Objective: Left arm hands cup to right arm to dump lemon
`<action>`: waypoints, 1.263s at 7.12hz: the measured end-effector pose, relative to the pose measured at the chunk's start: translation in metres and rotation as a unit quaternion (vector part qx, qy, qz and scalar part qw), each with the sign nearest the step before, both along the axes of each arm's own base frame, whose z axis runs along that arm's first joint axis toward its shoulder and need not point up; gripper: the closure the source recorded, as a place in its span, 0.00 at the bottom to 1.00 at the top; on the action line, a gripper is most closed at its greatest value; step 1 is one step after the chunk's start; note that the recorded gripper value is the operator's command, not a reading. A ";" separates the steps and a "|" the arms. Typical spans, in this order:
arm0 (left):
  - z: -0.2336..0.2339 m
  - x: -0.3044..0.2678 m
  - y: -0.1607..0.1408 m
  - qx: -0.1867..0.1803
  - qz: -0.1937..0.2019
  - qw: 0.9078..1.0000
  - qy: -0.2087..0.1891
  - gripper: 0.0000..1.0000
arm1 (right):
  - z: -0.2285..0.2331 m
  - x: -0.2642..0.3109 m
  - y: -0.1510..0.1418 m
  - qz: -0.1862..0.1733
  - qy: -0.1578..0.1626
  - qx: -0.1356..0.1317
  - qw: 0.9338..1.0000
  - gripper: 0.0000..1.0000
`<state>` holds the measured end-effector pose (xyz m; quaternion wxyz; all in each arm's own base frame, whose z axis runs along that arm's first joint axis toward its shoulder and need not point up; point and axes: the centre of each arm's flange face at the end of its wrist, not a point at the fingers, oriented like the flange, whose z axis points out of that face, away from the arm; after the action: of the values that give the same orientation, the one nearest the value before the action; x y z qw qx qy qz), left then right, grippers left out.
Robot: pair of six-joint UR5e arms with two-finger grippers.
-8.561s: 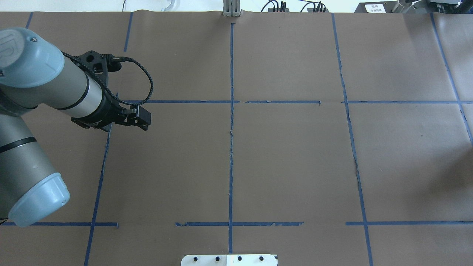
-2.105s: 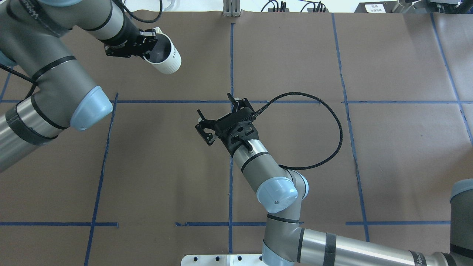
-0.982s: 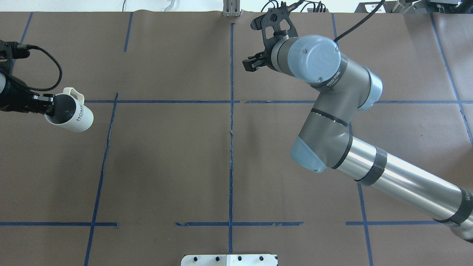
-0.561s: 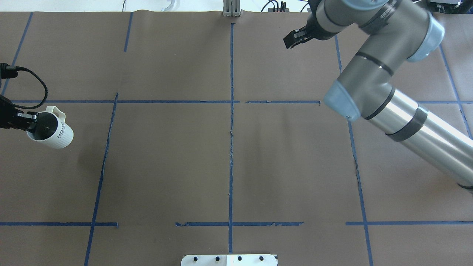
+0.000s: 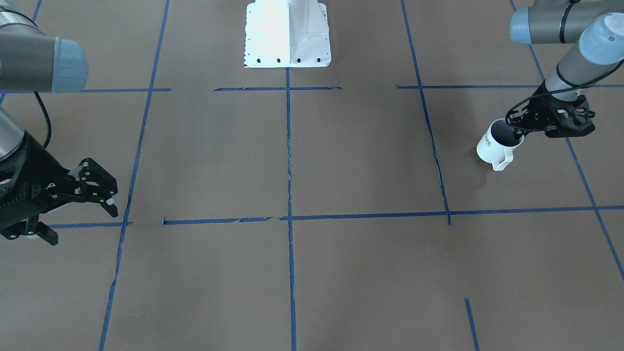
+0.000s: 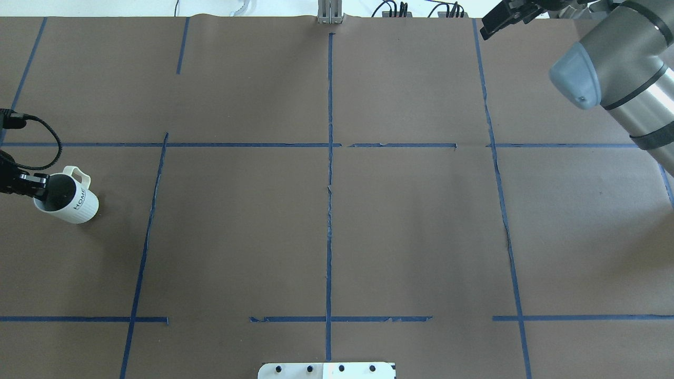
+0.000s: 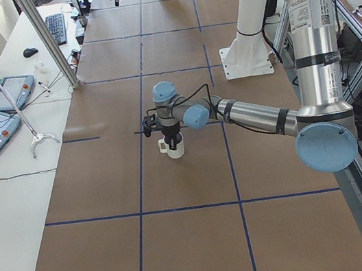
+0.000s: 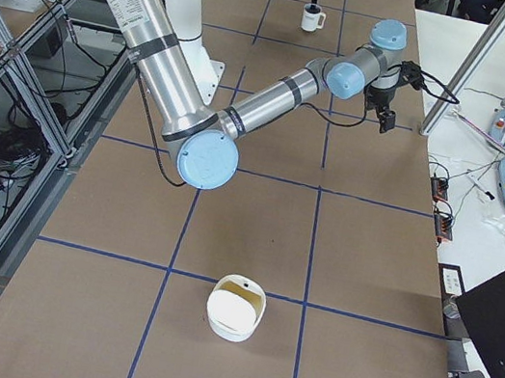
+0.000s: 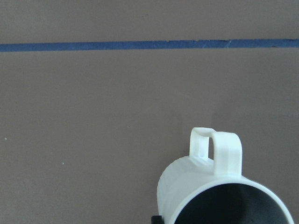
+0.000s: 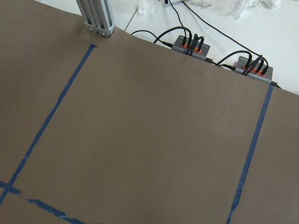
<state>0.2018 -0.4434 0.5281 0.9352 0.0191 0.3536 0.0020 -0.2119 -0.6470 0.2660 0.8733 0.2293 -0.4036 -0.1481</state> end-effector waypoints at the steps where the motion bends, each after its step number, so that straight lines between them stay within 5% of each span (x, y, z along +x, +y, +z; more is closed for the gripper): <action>1: 0.011 -0.006 -0.003 0.001 0.004 1.000 -0.005 0.96 | 0.012 0.015 -0.001 -0.011 -0.002 0.000 1.000 0.00; 2: 0.023 -0.015 -0.008 0.004 0.008 1.000 -0.011 0.19 | 0.023 0.030 0.000 -0.019 -0.008 -0.002 1.000 0.00; 3: 0.031 -0.023 -0.012 0.010 0.014 1.000 -0.016 0.00 | 0.034 0.042 0.001 -0.025 -0.010 -0.003 1.000 0.00; 7: 0.040 -0.106 -0.033 0.051 0.051 0.997 -0.021 0.00 | 0.097 0.082 0.007 -0.042 0.016 0.001 0.999 0.00; 9: 0.055 -0.184 -0.033 0.056 0.077 0.995 -0.031 0.00 | 0.146 0.128 0.013 -0.047 0.030 -0.021 0.998 0.00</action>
<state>0.0174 -0.4761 0.5828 0.9403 0.0438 0.3241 0.0940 -0.0836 -0.6341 0.4117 0.8816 0.1868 -0.3908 -0.1874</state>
